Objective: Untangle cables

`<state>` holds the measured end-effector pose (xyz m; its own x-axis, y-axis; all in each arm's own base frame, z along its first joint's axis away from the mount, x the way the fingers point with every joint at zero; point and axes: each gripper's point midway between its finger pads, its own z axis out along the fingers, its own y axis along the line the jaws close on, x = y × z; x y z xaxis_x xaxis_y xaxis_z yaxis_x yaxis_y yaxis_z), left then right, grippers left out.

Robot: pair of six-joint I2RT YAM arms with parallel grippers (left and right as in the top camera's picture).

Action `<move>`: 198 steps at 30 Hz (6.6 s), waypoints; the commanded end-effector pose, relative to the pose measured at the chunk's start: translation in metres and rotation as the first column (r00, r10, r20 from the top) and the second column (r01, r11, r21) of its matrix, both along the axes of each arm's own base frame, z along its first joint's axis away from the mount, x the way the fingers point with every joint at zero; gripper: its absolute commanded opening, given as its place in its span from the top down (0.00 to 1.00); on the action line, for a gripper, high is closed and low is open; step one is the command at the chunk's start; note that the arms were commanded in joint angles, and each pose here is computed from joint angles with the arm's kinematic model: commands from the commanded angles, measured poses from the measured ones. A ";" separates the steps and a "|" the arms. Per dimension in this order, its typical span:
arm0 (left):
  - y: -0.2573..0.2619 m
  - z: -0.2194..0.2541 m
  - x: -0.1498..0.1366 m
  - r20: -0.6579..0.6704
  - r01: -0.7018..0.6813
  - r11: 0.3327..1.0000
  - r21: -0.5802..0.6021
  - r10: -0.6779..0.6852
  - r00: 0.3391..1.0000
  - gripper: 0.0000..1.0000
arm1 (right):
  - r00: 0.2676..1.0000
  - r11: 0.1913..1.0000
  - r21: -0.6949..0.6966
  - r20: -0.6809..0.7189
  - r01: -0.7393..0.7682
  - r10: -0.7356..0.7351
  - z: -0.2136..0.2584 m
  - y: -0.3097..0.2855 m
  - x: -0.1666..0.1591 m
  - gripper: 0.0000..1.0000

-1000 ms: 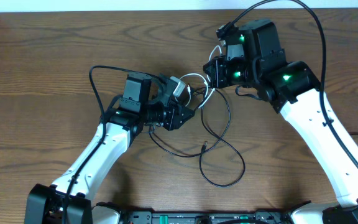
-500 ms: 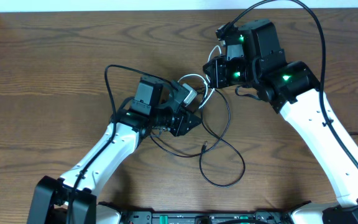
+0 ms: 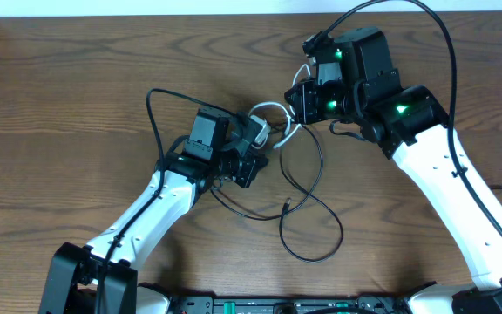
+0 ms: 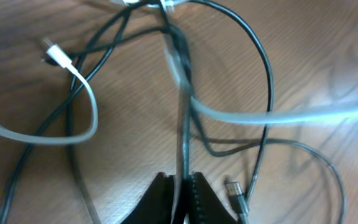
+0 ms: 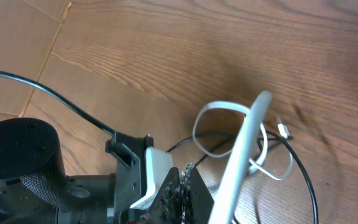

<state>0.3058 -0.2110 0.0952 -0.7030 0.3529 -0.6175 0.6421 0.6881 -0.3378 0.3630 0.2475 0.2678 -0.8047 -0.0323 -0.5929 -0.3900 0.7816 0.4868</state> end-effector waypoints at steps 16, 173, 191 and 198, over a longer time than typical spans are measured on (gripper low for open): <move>0.131 -0.030 0.049 -0.015 -0.639 0.737 0.220 0.658 0.753 0.92 | 0.984 0.987 0.046 0.084 0.153 -0.156 0.054 -0.065 0.011 0.99; -0.022 0.035 -0.036 -0.159 -0.275 0.960 -0.058 0.263 0.952 0.83 | -0.098 0.026 -0.474 -0.235 0.880 -0.967 -0.099 -0.640 -0.048 0.01; -0.025 0.038 -0.034 -0.145 -0.267 0.961 -0.075 0.255 0.956 0.83 | 0.318 0.349 -0.221 -0.165 0.911 -0.934 0.008 -0.541 -0.008 0.02; -0.019 0.052 -0.023 -0.052 -0.261 0.961 -0.090 0.257 0.965 0.83 | 0.819 0.829 -0.022 -0.142 0.558 -0.555 0.012 -0.402 0.052 0.01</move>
<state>0.2796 -0.2377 0.1399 -0.8232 0.0913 -0.5603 0.4059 0.7847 -0.4684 0.3964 -0.2193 0.2746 -0.6395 0.6311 -0.4390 0.4621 0.7720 0.4365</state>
